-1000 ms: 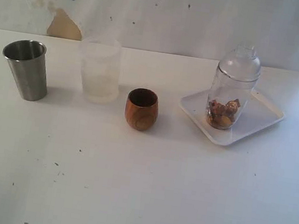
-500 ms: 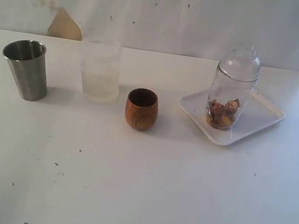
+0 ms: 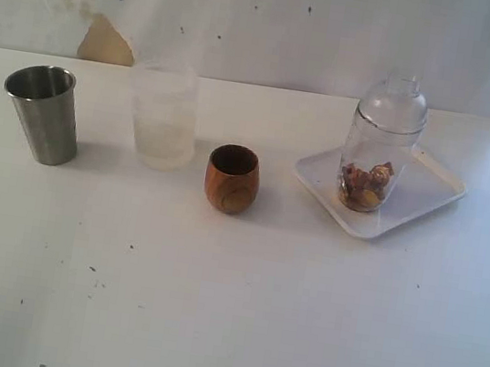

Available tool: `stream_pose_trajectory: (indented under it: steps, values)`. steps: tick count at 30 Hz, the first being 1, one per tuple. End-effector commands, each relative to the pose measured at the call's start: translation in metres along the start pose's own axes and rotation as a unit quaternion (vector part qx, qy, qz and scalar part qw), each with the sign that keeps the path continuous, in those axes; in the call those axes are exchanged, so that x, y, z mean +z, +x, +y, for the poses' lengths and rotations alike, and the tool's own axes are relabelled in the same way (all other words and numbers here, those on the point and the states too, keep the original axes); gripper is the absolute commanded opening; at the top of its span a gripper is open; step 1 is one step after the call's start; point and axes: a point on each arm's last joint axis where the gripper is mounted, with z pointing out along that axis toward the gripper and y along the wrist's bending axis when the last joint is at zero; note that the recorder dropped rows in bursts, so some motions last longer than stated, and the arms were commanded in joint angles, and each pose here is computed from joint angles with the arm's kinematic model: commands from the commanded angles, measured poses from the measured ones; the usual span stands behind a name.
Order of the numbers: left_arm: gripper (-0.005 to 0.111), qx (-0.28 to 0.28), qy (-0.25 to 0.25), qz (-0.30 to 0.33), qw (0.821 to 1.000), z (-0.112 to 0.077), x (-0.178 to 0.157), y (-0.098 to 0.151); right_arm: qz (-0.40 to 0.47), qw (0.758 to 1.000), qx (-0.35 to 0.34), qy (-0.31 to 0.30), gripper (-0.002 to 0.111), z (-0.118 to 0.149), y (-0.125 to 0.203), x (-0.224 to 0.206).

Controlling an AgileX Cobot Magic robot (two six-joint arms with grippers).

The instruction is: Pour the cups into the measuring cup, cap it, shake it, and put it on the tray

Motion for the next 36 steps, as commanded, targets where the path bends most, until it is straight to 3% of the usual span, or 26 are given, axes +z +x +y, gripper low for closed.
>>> stream_pose_trajectory:
  steps: [1, 36]
  values:
    - [0.0, -0.005, 0.002, -0.002, 1.0, -0.0003, -0.0001, 0.0011, 0.0, 1.0, -0.004, 0.0, 0.0, 0.0002, 0.0017, 0.0001]
    - [0.0, -0.005, 0.002, -0.002, 1.0, -0.0003, -0.0001, 0.0011, 0.0, 1.0, 0.007, 0.0, 0.0, 0.0002, 0.0017, 0.0001]
